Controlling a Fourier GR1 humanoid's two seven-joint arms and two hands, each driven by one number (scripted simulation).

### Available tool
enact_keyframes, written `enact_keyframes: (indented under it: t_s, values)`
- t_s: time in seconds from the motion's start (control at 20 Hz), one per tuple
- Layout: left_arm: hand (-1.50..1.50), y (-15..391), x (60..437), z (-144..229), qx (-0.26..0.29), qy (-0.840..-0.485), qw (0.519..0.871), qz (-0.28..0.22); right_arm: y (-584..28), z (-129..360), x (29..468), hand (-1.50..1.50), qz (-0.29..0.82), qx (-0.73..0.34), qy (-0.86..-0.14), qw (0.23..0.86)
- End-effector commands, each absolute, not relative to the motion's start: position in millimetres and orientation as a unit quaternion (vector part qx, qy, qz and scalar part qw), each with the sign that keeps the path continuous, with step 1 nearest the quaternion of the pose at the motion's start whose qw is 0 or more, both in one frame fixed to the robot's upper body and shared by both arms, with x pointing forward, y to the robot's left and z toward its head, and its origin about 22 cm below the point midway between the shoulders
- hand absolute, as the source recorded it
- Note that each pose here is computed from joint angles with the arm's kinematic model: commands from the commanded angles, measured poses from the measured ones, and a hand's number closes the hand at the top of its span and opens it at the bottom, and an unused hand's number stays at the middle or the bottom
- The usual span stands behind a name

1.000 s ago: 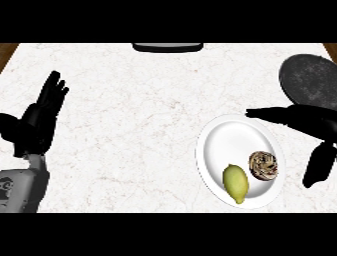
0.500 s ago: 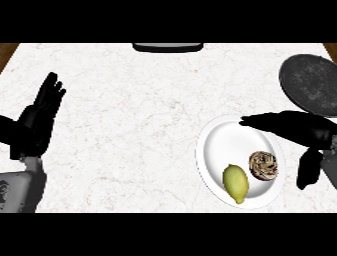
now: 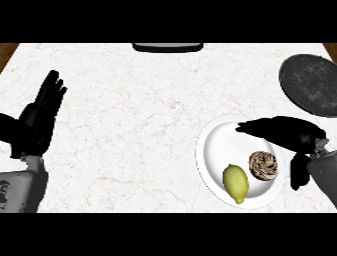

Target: Pick the cupcake from the plate and place it in the pan

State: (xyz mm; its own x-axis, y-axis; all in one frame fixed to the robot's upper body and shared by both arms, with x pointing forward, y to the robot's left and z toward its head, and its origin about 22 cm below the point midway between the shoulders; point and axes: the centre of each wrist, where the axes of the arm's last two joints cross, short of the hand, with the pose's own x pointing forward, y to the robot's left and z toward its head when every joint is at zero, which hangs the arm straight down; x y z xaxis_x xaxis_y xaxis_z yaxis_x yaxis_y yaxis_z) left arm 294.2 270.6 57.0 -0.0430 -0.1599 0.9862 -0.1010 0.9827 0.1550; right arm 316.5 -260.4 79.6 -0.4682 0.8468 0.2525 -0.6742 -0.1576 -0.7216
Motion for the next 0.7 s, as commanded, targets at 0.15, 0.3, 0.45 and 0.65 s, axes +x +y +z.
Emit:
enact_keyframes:
  t_s: [0.15,0.3,0.45,0.65]
  values:
    - [0.0,265,296,73,0.097,-0.726,0.68,-0.028,-272,80,322,-1.5,0.765,-0.111,-0.397,0.495]
    - [0.0,278,298,40,0.084,-0.724,0.684,-0.033,-232,47,314,-1.5,0.774,-0.124,-0.382,0.489]
    - [0.0,277,300,59,0.089,-0.726,0.682,-0.02,-252,50,327,-1.5,0.777,-0.115,-0.372,0.495]
    - [0.0,273,294,58,0.095,-0.721,0.686,-0.026,-246,39,316,-1.5,0.784,-0.105,-0.355,0.499]
